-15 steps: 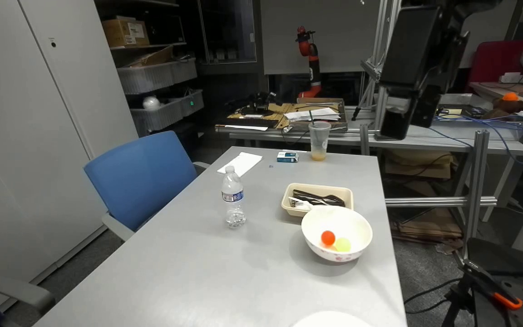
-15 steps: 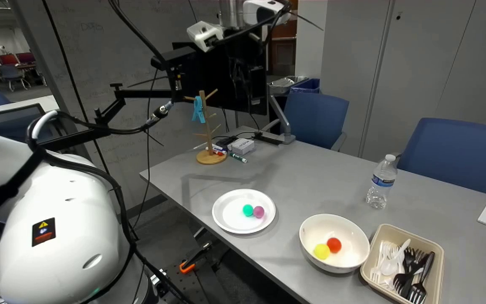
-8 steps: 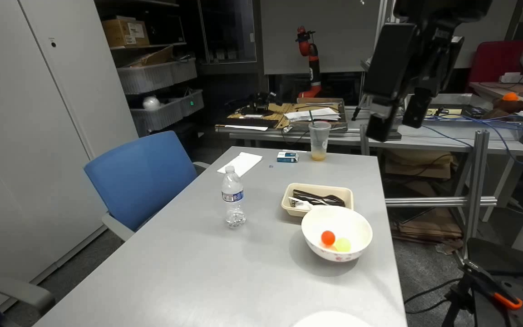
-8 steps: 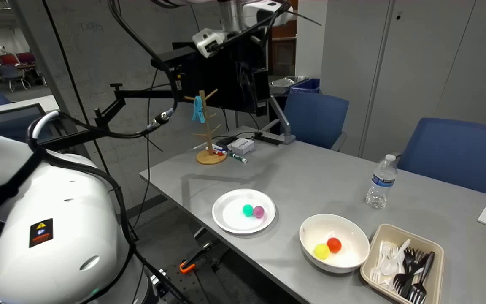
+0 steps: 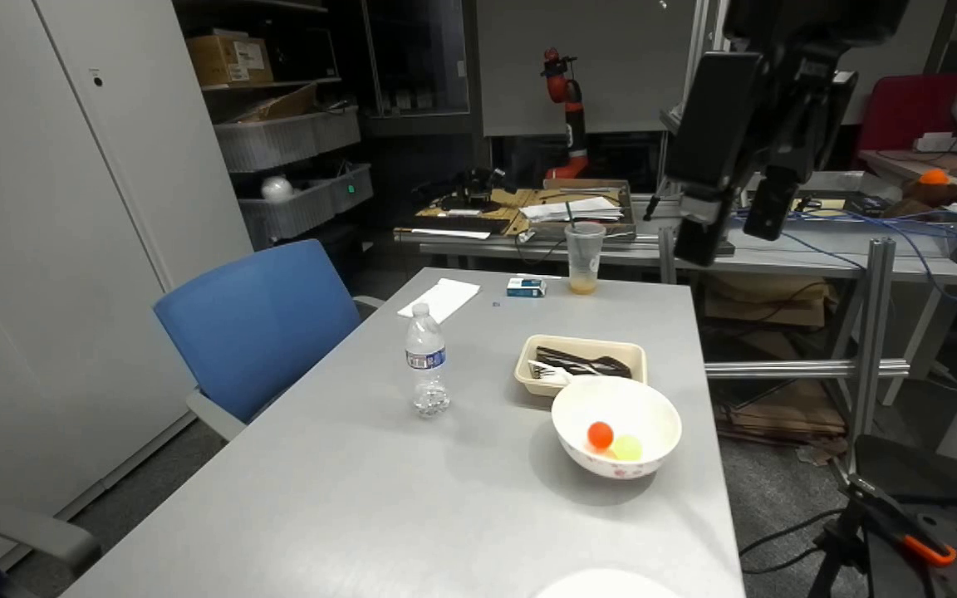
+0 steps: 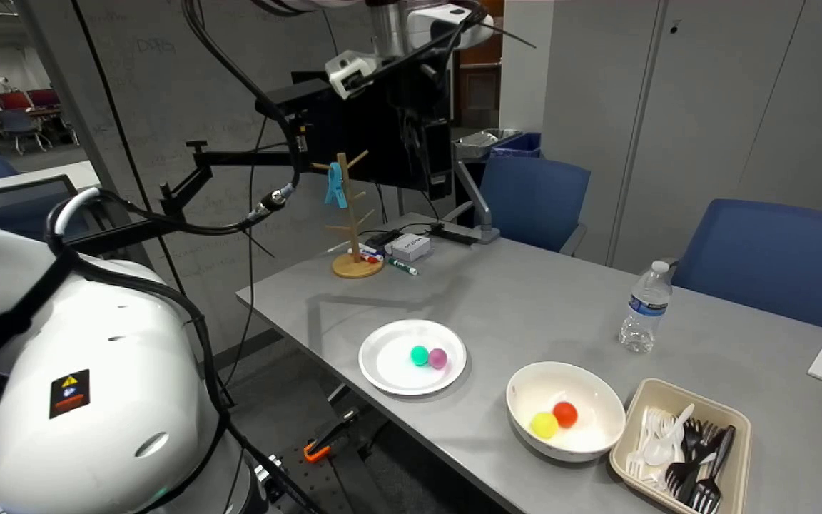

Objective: Remove the red and yellow balls from the white bowl and place them on the white plate

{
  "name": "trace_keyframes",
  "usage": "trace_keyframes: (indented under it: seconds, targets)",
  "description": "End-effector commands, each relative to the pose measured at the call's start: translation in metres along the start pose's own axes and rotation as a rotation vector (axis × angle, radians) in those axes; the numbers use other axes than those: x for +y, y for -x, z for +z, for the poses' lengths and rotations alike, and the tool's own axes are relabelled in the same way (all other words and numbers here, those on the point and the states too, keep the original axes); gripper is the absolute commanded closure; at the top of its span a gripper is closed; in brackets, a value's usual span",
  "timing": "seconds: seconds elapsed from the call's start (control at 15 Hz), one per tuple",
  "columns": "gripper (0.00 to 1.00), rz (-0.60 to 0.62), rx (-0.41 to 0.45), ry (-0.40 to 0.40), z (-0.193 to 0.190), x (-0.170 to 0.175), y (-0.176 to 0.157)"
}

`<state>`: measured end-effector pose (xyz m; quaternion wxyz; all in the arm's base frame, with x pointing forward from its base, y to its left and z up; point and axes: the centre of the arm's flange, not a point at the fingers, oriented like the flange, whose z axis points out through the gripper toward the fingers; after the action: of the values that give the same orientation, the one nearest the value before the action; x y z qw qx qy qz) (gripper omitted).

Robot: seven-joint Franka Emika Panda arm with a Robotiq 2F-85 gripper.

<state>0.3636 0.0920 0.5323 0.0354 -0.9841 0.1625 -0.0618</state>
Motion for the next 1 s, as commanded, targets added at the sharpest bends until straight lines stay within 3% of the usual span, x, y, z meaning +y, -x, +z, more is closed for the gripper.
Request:
trace_keyframes:
  seconds: [0.0, 0.33, 0.47, 0.67, 0.93]
  targets:
    - [0.00, 0.000, 0.000, 0.000, 0.000, 0.000, 0.000]
    - [0.00, 0.000, 0.000, 0.000, 0.000, 0.000, 0.000]
    - [0.00, 0.019, -0.037, 0.031, 0.009, -0.015, -0.003]
    - [0.00, 0.063, -0.053, 0.106, 0.027, -0.012, -0.041]
    - [0.00, 0.115, -0.034, 0.204, 0.045, -0.006, -0.064]
